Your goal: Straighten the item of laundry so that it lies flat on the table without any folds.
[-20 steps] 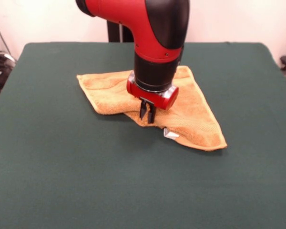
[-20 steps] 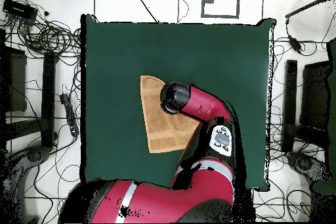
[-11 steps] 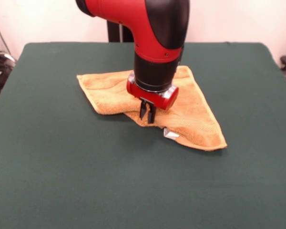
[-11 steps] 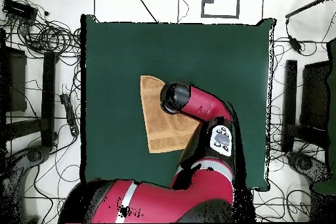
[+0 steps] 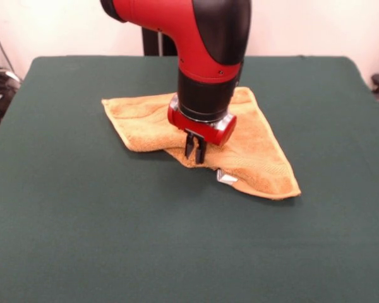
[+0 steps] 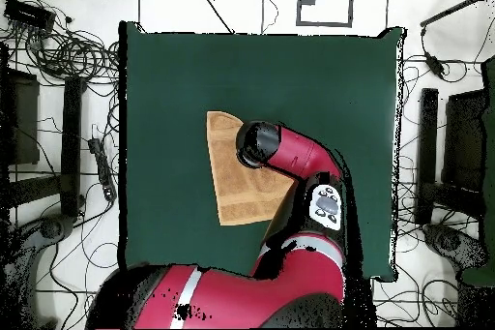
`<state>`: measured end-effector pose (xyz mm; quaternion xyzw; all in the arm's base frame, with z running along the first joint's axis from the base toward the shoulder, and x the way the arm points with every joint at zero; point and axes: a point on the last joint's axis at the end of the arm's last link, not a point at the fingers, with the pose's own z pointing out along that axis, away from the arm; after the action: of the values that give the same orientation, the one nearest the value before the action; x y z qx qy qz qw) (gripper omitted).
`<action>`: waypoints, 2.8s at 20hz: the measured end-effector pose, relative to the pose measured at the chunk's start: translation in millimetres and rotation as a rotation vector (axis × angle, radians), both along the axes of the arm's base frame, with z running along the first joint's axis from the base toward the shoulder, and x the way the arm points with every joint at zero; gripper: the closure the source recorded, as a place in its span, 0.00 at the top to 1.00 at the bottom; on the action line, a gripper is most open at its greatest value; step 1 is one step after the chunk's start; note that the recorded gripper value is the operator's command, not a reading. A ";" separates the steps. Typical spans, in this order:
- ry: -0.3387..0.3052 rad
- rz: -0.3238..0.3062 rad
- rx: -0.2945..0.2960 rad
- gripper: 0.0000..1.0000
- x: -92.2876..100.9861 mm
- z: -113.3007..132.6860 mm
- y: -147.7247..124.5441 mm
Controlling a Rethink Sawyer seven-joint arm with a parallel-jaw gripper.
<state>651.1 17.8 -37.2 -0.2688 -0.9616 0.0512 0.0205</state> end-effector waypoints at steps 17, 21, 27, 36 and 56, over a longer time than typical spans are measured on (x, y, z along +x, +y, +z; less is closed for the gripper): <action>0.000 -0.007 0.001 0.00 0.3 -0.1 -4.2; 0.000 -0.013 0.005 0.00 0.7 -0.4 -6.7; -0.002 -0.033 0.012 0.00 1.6 -0.8 -17.6; -0.003 -0.052 0.013 0.00 2.1 -0.5 -29.6; -0.005 -0.039 -0.006 0.00 2.5 2.7 -28.2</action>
<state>653.6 -10.4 -34.5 -0.2876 -0.9561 0.0531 0.0180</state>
